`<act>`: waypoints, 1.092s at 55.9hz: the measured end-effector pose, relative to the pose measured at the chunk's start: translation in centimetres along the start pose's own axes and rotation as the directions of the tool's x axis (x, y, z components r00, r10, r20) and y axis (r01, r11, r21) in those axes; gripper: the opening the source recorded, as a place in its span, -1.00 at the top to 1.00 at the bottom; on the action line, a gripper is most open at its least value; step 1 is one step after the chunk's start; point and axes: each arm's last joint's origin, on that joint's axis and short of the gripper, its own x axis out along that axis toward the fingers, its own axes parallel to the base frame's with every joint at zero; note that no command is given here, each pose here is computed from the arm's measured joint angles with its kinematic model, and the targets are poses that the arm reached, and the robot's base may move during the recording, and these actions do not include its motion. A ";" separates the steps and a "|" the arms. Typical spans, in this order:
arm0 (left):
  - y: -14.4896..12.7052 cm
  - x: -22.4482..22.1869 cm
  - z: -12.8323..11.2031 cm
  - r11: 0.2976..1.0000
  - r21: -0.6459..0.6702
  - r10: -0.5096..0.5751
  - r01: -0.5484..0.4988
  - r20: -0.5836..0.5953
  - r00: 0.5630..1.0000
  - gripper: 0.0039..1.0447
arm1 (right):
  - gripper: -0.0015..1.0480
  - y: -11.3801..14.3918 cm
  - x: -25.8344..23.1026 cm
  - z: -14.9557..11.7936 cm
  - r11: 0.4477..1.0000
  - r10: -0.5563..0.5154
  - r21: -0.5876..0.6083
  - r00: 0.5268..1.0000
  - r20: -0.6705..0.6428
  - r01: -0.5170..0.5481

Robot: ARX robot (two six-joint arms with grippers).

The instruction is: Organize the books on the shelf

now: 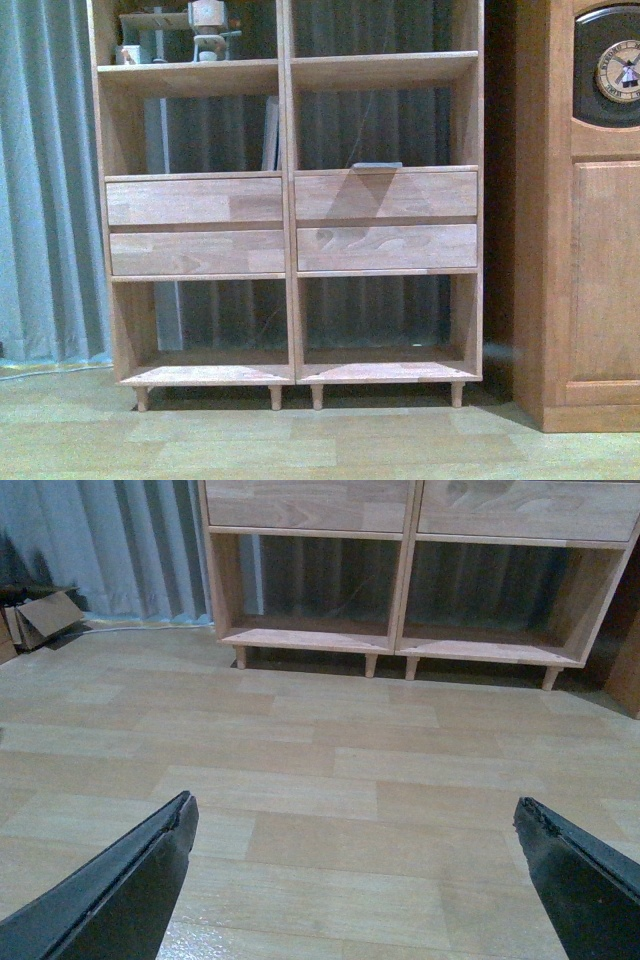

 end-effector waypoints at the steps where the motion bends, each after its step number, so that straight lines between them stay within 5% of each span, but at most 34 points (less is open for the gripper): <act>1: 0.0 0.0 0.0 1.000 0.000 0.000 0.000 0.000 1.000 -0.87 | -0.87 0.0 0.0 0.0 1.000 0.000 0.000 1.000 0.000 0.000; 61: 0.0 0.0 0.0 1.000 0.000 0.000 0.000 0.000 1.000 -0.87 | -0.87 0.0 0.0 0.0 1.000 0.000 0.000 1.000 0.000 0.000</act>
